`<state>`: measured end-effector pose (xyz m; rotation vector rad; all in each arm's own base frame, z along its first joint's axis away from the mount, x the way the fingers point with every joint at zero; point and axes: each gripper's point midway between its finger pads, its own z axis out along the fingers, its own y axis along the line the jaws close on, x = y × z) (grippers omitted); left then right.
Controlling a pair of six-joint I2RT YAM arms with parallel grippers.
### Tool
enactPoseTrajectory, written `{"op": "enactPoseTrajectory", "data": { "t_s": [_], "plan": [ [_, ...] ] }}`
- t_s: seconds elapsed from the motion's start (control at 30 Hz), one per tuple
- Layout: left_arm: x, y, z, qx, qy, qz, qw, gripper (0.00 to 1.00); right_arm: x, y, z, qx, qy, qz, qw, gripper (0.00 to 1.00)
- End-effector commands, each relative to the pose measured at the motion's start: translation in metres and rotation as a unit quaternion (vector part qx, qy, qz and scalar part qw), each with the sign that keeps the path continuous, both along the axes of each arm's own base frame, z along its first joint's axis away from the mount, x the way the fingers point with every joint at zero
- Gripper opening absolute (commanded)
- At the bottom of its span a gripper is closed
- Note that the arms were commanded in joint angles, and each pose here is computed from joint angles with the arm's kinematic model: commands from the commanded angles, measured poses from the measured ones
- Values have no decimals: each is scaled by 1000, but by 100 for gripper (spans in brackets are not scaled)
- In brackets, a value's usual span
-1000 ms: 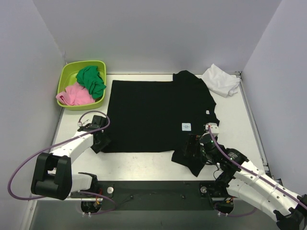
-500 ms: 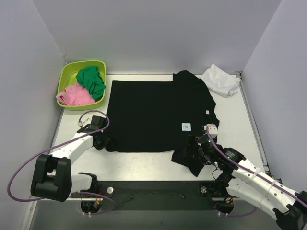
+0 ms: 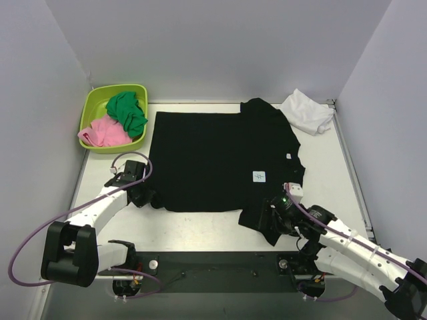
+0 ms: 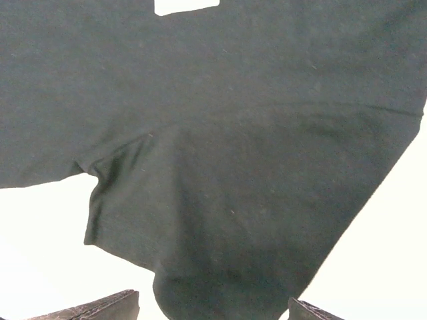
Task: Fold and stack the t-shirts
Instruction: Grap the side of the flattened tshirt closest away from the robot with both arms
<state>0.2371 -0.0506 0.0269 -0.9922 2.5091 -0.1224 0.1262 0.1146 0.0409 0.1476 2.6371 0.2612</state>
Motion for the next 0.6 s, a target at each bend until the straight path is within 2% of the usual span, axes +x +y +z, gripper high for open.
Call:
{"op": "enactPoseTrajectory", "data": {
  "t_s": [0.0, 0.23, 0.57],
  "plan": [
    [29, -11, 25, -27, -59, -15, 998, 0, -27, -25, -12, -27, 45, -39, 998, 88],
    [31, -17, 26, -43, -70, -25, 996, 0, -48, -36, -26, -15, 79, -93, 992, 75],
    [32, -19, 27, -53, -75, -36, 995, 0, -63, -35, -43, -6, 108, -124, 986, 58]
  ]
}}
